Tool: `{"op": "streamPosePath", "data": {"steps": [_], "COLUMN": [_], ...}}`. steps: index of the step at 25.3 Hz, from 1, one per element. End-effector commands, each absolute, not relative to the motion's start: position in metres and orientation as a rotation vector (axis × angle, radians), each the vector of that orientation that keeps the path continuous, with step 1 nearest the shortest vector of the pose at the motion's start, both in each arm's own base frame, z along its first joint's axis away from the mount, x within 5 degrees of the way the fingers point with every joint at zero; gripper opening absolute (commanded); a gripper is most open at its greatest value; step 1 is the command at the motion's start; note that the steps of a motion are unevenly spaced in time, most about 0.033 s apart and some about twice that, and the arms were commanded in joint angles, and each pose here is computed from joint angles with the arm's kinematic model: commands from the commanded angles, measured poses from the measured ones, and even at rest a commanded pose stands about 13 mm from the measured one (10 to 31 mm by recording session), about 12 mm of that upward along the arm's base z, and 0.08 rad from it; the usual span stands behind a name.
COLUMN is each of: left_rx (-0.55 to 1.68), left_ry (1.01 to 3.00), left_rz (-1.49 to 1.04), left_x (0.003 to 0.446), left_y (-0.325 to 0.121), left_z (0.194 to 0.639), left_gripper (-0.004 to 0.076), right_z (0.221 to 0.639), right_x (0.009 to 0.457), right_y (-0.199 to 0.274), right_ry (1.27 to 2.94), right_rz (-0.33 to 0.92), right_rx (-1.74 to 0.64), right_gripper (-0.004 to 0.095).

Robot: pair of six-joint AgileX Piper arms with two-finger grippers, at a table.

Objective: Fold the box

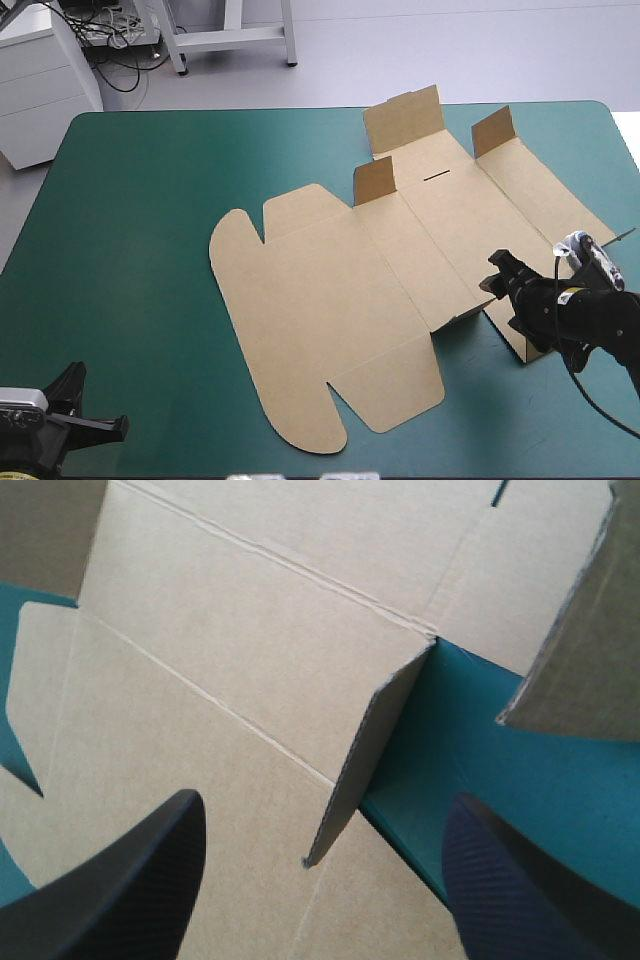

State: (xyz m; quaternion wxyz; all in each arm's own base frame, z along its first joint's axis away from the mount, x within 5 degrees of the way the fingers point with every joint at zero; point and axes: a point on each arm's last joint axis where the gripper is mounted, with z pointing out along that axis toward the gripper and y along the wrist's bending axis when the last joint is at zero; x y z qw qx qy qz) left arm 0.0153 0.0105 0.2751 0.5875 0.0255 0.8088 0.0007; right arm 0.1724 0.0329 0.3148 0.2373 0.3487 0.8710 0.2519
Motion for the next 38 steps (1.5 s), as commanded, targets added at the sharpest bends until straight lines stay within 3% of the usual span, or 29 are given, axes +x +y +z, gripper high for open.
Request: {"op": "streamPosePath", "data": {"steps": [1, 7, 10, 13, 16, 21, 29, 34, 38], "left_rx": [0.059, 0.059, 0.059, 0.059, 0.059, 0.059, 0.059, 0.059, 0.059], "left_ry": [1.807, 1.807, 1.807, 1.807, 1.807, 1.807, 1.807, 1.807, 1.807], "left_rz": [-0.014, -0.014, -0.014, -0.014, -0.014, -0.014, -0.014, -0.014, -0.014], "left_x": [0.018, 0.018, 0.018, 0.018, 0.018, 0.018, 0.018, 0.018, 0.018], "left_y": [0.009, 0.009, 0.009, 0.009, 0.009, 0.009, 0.009, 0.009, 0.009], "left_z": [0.287, 0.287, 0.287, 0.287, 0.287, 0.287, 0.287, 0.287, 0.287], "left_gripper": [-0.0032, -0.0032, -0.0032, -0.0032, -0.0032, -0.0032, -0.0032, -0.0032, -0.0032], "right_z": [0.315, 0.297, 0.276, 0.265, 0.259, 0.257, 0.258, 0.267, 0.278], "right_x": [0.190, 0.210, 0.221, 0.233, 0.237, 0.238, 0.237, 0.244, 0.251], "right_y": [0.035, 0.053, 0.068, 0.080, 0.085, 0.085, 0.083, 0.085, 0.083], "right_ry": [2.348, 2.411, 2.497, 2.506, 2.504, 2.506, 2.519, 2.534, 2.525], "right_rz": [0.732, 0.700, 0.609, 0.645, 0.682, 0.678, 0.644, 0.604, 0.502], "right_rx": [1.068, 1.082, 1.075, 1.076, 1.139, 1.153, 1.096, 0.748, 0.514], "right_gripper": [0.0599, 0.0599, 0.0599, 0.0552, 0.0421, -0.0028, -0.0008, -0.0008, -0.0008]}}
